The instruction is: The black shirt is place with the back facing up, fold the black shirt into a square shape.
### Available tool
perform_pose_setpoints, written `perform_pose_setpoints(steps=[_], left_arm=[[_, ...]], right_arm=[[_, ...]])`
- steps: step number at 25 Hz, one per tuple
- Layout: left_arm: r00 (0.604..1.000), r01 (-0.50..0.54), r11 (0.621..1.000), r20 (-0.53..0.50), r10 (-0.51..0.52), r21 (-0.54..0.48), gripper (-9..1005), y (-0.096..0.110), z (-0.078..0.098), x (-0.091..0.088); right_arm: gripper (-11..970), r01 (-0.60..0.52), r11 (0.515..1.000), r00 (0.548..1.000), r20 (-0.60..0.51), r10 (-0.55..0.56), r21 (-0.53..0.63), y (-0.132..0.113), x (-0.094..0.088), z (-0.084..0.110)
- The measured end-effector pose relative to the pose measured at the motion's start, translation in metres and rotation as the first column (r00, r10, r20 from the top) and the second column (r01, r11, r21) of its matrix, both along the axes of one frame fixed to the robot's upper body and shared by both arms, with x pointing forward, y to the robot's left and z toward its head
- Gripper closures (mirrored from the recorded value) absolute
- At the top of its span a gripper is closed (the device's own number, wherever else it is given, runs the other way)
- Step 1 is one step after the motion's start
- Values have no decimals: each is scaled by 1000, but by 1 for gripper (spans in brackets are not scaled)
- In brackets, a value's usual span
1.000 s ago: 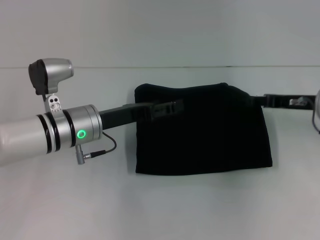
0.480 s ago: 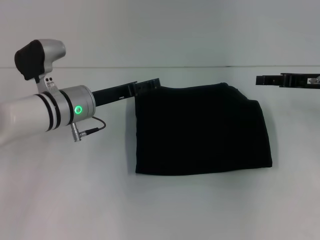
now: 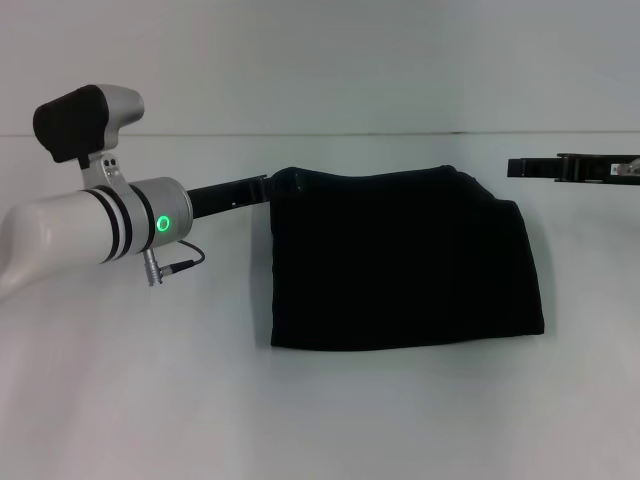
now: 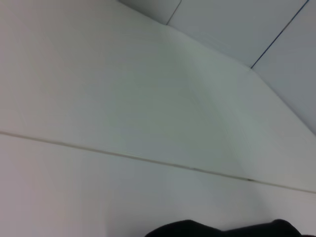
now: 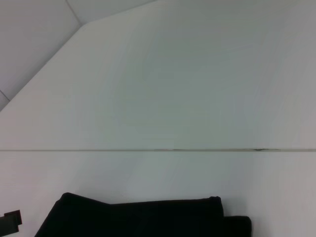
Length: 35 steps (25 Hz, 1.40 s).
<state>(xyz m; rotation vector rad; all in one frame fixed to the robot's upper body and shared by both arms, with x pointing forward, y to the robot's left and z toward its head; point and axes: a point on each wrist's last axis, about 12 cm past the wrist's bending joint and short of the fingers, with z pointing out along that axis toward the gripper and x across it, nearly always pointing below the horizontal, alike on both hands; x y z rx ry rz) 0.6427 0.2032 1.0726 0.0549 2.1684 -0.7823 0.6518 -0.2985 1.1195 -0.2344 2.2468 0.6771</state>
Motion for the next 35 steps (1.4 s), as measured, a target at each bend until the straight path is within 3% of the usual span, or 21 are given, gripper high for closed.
perform_pose_setpoints(steps=[2, 6, 7, 12, 16, 20, 23, 29, 35], left_arm=[[1000, 20, 1000, 9, -20, 0, 46, -1, 2, -1], [976, 196, 980, 95, -193, -23, 47, 0, 22, -7], [976, 196, 980, 95, -193, -23, 47, 0, 22, -7], [914, 368, 930, 185, -360, -8, 47, 4, 41, -16], [879, 428, 904, 222, -422, 22, 47, 11, 52, -19], [821, 519, 850, 222, -525, 93, 47, 11, 57, -23], [786, 560, 812, 205, -583, 164, 47, 10, 57, -24], [756, 595, 771, 167, -633, 228, 47, 8, 56, -25], [723, 621, 727, 144, -675, 292, 47, 1, 55, -26]], right_arm=[[262, -9, 1000, 1000, 4, 9, -7, 0, -1, 0], [263, -67, 998, 997, 32, 68, -21, 1, -3, 2], [264, -84, 996, 996, 42, 84, -19, 1, -4, 3], [254, -158, 987, 981, 116, 156, 10, -1, -12, 9], [204, -199, 980, 966, 168, 194, 11, -6, -15, 15], [141, -281, 958, 935, 209, 286, -52, -2, -19, 20], [93, -337, 936, 910, 219, 351, -101, 2, -22, 20], [28, -438, 884, 871, 167, 463, -165, 16, -26, 15], [28, -458, 867, 860, 150, 488, -197, 22, -26, 13]])
